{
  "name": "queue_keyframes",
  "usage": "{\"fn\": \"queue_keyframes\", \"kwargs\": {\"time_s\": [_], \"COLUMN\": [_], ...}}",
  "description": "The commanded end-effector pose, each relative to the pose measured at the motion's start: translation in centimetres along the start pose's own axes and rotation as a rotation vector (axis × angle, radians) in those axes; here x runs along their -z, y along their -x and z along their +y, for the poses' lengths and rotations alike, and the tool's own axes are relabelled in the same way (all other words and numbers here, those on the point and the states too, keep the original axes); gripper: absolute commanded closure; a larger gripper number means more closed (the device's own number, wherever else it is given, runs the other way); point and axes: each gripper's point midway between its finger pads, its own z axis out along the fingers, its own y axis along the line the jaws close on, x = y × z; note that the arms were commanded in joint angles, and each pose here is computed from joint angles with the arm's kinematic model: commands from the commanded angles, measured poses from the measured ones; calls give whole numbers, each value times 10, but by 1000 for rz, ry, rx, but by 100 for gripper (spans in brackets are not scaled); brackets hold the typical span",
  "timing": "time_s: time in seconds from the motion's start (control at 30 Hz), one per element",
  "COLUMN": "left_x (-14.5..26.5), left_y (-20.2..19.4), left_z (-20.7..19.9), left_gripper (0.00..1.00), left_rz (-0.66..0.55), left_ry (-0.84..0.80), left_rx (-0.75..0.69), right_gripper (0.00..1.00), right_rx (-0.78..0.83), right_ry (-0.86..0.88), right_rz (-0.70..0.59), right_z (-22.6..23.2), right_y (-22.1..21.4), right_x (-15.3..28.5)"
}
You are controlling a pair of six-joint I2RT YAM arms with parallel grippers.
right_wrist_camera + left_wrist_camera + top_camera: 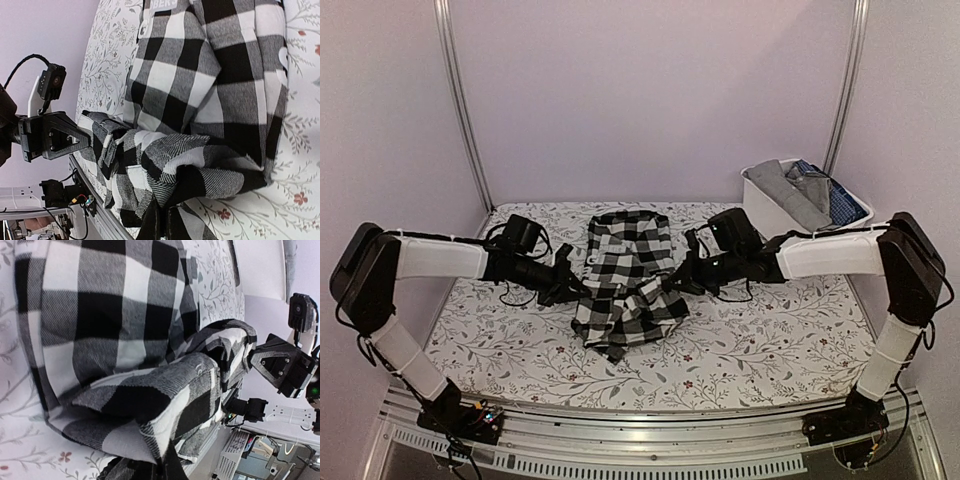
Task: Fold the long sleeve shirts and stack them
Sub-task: Fold the rectangle-folded shirt at the center of the board, then fold the 2/3-rectangle-folded shirt at the center of the board.
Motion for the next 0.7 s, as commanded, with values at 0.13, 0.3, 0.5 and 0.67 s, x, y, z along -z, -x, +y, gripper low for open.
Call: {"fn": "queue_keyframes", "kwargs": {"time_s": [0.13,0.3,0.5,0.67], "left_x": [-31,-56,-58,-54], "left_y": [73,77,55,16], "left_z": [47,71,74,72], "left_gripper": [100,100,100,100], "left_rz": [-50,-34,-13,17], "left_ry": [-17,-15,-9,2], "left_rx": [90,127,130,139], "right_gripper": [100,100,100,100], "right_rx": [-21,-75,-106,-101], "right_ry": [-10,-66,-111,-138], "right_rz": [-58,-8,27,58], "right_z": [-37,-78,-100,-99], "right_y": [68,54,26,-11], "right_x": [-53,-86,-83,-67]}}
